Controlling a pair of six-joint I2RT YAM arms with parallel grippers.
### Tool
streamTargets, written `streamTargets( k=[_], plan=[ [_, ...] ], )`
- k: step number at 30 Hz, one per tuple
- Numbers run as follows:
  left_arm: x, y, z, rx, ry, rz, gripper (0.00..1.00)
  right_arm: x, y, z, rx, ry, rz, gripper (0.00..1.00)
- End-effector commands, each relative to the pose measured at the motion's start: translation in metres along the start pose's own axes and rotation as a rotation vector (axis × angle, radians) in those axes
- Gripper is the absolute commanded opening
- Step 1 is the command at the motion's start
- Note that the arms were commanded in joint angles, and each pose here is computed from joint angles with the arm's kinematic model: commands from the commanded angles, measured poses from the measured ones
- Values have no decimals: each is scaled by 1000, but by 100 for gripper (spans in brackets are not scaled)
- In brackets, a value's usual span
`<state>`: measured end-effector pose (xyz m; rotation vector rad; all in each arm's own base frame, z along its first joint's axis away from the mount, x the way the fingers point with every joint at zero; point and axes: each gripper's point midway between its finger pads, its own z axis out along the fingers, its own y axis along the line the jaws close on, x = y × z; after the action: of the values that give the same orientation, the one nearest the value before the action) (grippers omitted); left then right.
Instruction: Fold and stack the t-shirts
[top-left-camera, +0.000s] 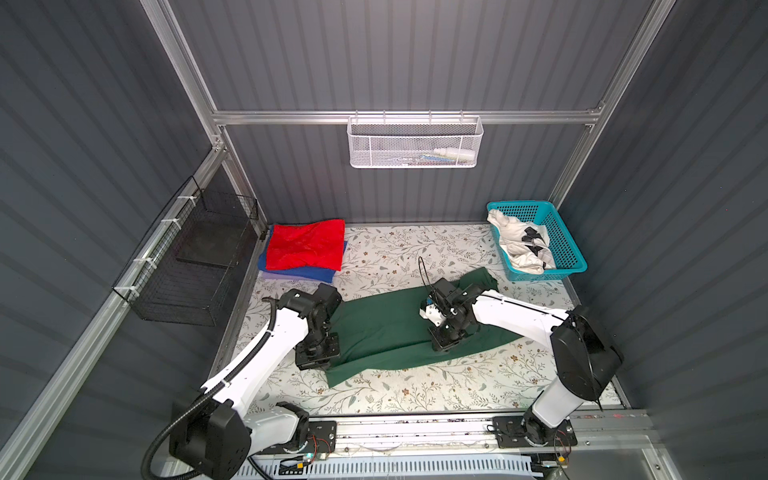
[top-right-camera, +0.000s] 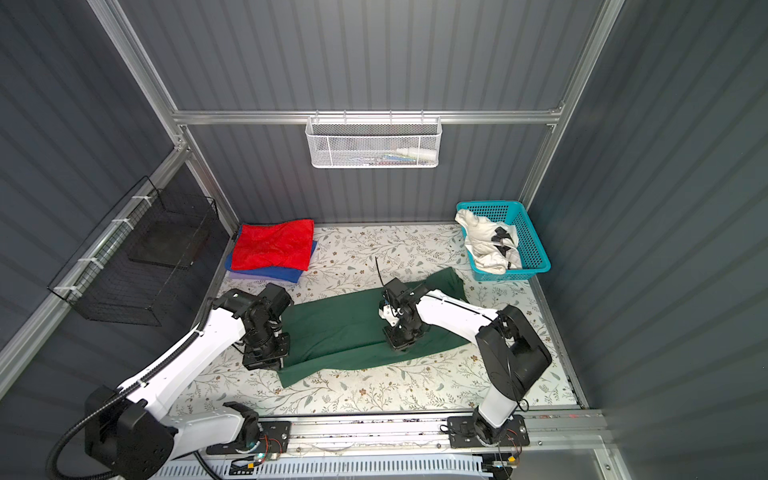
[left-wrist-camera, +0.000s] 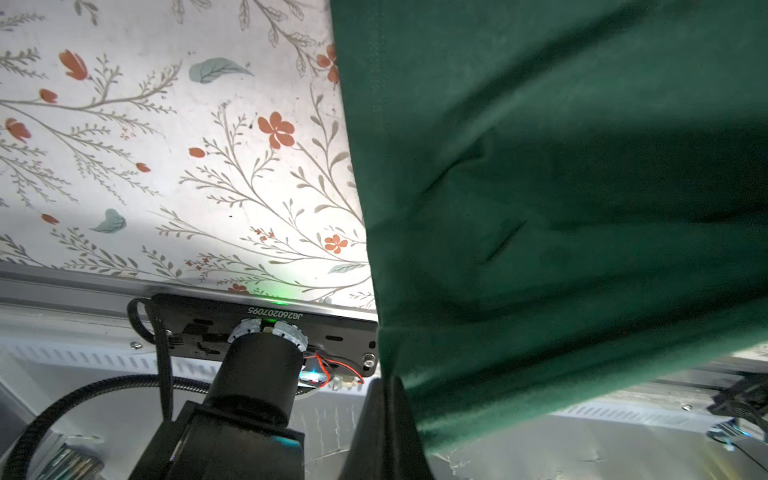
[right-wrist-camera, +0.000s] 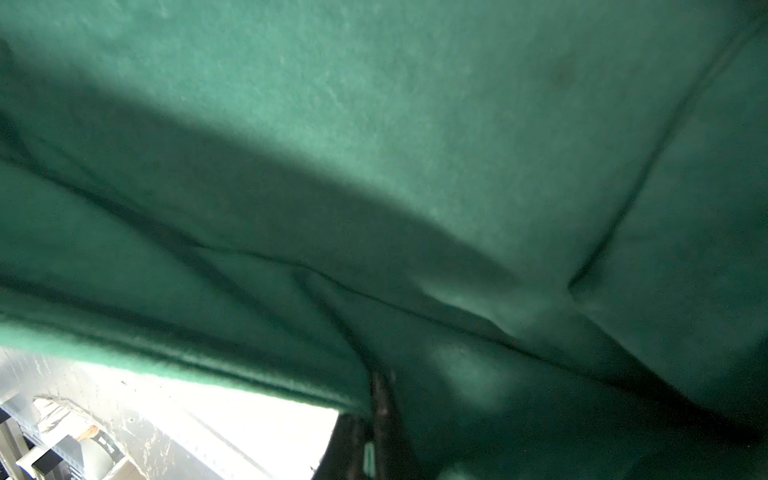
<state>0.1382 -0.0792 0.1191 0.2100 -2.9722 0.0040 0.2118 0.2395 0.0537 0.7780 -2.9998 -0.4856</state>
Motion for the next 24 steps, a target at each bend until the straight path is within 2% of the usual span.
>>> streamTargets(
  k=[1,6,11,15,24],
  plan=[
    [-2,18,0,-126,29,57,0,-3,-14,1,55,9,15,8],
    [-15,29,9,-246,66,100,0,-7,-17,4,54,14,14,9],
    [-24,29,18,-266,117,89,0,-11,-19,6,57,15,11,11],
    [-34,37,18,-295,96,52,0,-12,-21,10,59,27,18,12],
    [-40,45,37,-385,194,41,0,-26,-23,9,33,-6,44,13]
  ],
)
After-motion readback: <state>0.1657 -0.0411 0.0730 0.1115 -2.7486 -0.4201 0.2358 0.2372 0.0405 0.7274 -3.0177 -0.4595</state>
